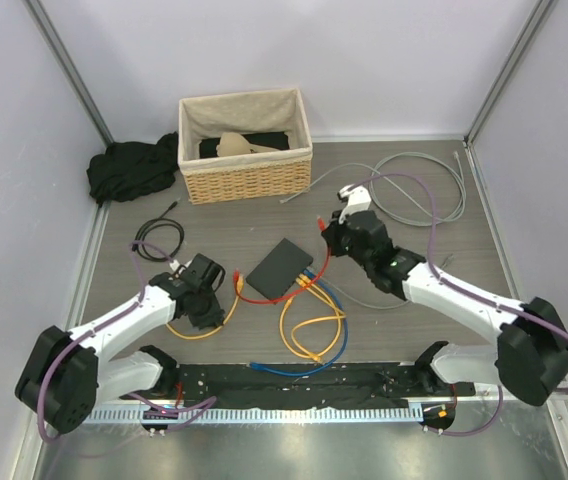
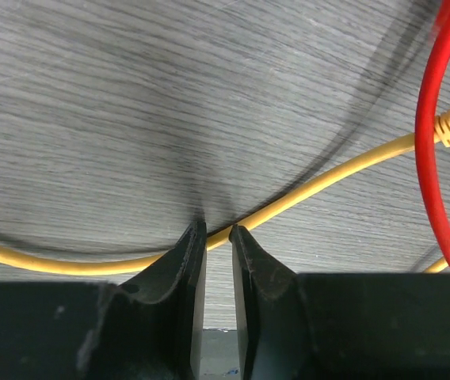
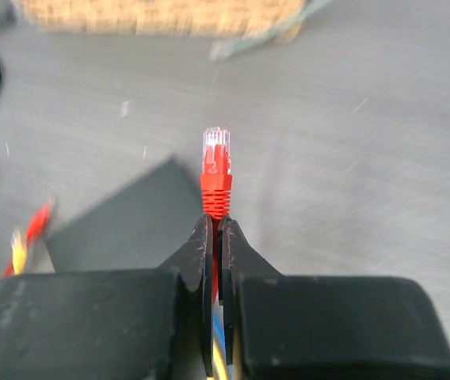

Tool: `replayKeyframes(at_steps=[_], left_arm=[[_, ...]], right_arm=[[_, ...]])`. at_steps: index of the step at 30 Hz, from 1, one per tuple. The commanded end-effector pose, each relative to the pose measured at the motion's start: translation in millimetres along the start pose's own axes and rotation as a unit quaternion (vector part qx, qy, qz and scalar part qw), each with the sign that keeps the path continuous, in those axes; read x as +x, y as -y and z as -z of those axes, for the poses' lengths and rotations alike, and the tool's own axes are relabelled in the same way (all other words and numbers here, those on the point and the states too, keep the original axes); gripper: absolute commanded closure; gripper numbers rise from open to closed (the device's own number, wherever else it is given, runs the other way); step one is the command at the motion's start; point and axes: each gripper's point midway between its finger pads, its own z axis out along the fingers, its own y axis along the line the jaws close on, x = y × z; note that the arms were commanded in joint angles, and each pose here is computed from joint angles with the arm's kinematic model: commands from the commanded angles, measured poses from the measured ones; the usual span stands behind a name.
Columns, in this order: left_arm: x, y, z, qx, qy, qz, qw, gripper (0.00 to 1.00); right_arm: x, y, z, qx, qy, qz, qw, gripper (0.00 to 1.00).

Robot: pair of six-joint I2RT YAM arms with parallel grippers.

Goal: Insert the plug into the switch port
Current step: Insert the connector into the switch port.

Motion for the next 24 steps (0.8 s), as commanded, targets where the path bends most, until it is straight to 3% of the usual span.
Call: replayKeyframes(at_steps=[1, 9, 12, 19, 24], left_arm=[[-1, -19, -21, -0.048, 0.011, -0.001, 0.999, 0.79], [-4, -20, -23, -0.057, 0.016, -0.003, 0.998, 0.82], [-10, -18, -24, -0.06, 0.027, -0.002, 0.998, 0.82], [-43, 2, -12, -0.061, 0.067, -0.01, 0.996, 0.78], [-87, 38, 24, -0.017, 0.132, -0.012, 0.991, 0.59]], right_arm=[[-82, 17, 30, 0.019, 0.074, 0.004, 0.997, 0.99], [-163, 37, 71, 0.038, 0.141, -0.017, 0.989, 0.99], [-167, 26, 80, 0.011, 0.139, -0.021, 0.99, 0.99], [-107, -18, 79, -0.13, 0.042, -0.015, 0.99, 0.99], [-48, -71, 96, -0.237, -0.028, 0.011, 0.971, 0.99]])
